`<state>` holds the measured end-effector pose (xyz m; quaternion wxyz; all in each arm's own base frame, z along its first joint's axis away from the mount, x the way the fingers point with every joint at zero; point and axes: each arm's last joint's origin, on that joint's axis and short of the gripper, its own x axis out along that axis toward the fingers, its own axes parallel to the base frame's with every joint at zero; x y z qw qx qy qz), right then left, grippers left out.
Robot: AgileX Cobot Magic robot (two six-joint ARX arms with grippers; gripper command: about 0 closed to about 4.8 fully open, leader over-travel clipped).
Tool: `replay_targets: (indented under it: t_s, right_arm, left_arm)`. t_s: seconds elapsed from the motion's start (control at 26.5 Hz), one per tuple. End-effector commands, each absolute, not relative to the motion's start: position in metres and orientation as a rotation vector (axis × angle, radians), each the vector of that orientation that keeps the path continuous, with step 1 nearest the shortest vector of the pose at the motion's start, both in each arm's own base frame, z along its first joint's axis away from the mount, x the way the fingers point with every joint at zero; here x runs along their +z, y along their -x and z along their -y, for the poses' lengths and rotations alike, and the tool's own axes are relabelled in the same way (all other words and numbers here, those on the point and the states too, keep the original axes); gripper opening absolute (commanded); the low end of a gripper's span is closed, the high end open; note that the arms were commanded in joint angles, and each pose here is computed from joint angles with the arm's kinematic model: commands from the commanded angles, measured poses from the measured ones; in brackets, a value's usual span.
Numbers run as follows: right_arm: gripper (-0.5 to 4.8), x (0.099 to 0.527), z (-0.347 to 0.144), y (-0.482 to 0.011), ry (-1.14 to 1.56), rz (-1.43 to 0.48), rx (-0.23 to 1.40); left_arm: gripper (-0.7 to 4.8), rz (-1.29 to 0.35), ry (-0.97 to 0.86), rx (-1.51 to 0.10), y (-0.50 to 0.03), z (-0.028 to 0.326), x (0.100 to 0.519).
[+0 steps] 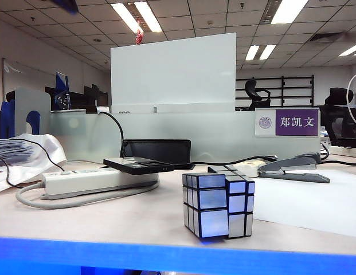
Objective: Press the button on the power strip.
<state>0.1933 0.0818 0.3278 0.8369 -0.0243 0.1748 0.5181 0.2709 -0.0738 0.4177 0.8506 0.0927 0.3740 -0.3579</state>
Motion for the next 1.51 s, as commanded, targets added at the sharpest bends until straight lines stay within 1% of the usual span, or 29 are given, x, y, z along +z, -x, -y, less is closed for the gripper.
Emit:
replay_targets:
  t_s: [0.04,0.23,0.38,0.49,0.57,0.68,0.79,0.94,1.09,1.17,1.21,1.28,1.32,1.39,1.51]
  right_arm:
    - [0.0,0.336,-0.081,-0.192,0.055,-0.309,1.102]
    - [0.0,0.346,-0.076,-0.19,0.032,-0.242,1.078]
    - [0.0,0.355,-0.071,-0.19,0.012,-0.175,1.048]
    - [0.0,0.361,-0.064,-0.19,-0.004,-0.139,1.01]
    - [0.0,0.362,-0.06,-0.19,-0.007,-0.13,0.987]
    - [0.0,0.362,-0.054,-0.191,-0.025,-0.139,0.955]
    - [0.0,0.36,-0.049,-0.193,-0.031,-0.144,0.933]
    - [0.0,0.359,-0.047,-0.192,-0.06,-0.137,0.923]
    - [0.0,0.36,-0.047,-0.188,-0.096,-0.113,0.922]
    - [0.0,0.362,-0.047,-0.183,-0.113,-0.093,0.924]
    - [0.0,0.363,-0.046,-0.179,-0.118,-0.072,0.925]
    - [0.0,0.365,-0.044,-0.169,-0.121,-0.025,0.917]
    - [0.0,0.365,-0.043,-0.165,-0.12,-0.007,0.902]
    - [0.0,0.367,-0.04,-0.154,-0.115,0.026,0.846]
    - [0.0,0.366,-0.038,-0.139,-0.106,0.068,0.823]
  left_arm:
    - [-0.05,-0.718,-0.222,-0.766,-0.25,0.07,0.428]
    - [-0.05,-0.613,-0.266,-0.724,-0.21,0.059,0.434]
    - [-0.05,-0.476,-0.284,-0.708,-0.175,0.052,0.428]
    - [-0.05,-0.358,-0.291,-0.682,-0.145,0.044,0.415]
    - [-0.05,-0.31,-0.29,-0.621,-0.126,0.039,0.404]
    - [-0.05,-0.265,-0.296,-0.519,-0.103,0.031,0.384]
    - [-0.05,-0.225,-0.288,-0.461,-0.084,0.025,0.361]
    - [-0.05,-0.187,-0.248,-0.371,-0.066,0.019,0.333]
    - [-0.05,-0.145,-0.207,-0.34,-0.058,0.016,0.309]
    - [-0.05,-0.086,-0.203,-0.312,-0.053,0.014,0.307]
    - [-0.05,-0.074,-0.171,-0.309,-0.05,0.014,0.308]
    - [-0.05,-0.055,-0.037,-0.284,-0.045,0.012,0.31]
    - [-0.05,-0.051,-0.003,-0.26,-0.044,0.011,0.31]
    - [-0.05,-0.046,0.002,-0.234,-0.041,0.01,0.309]
    - [-0.05,-0.068,0.001,-0.22,-0.041,0.009,0.305]
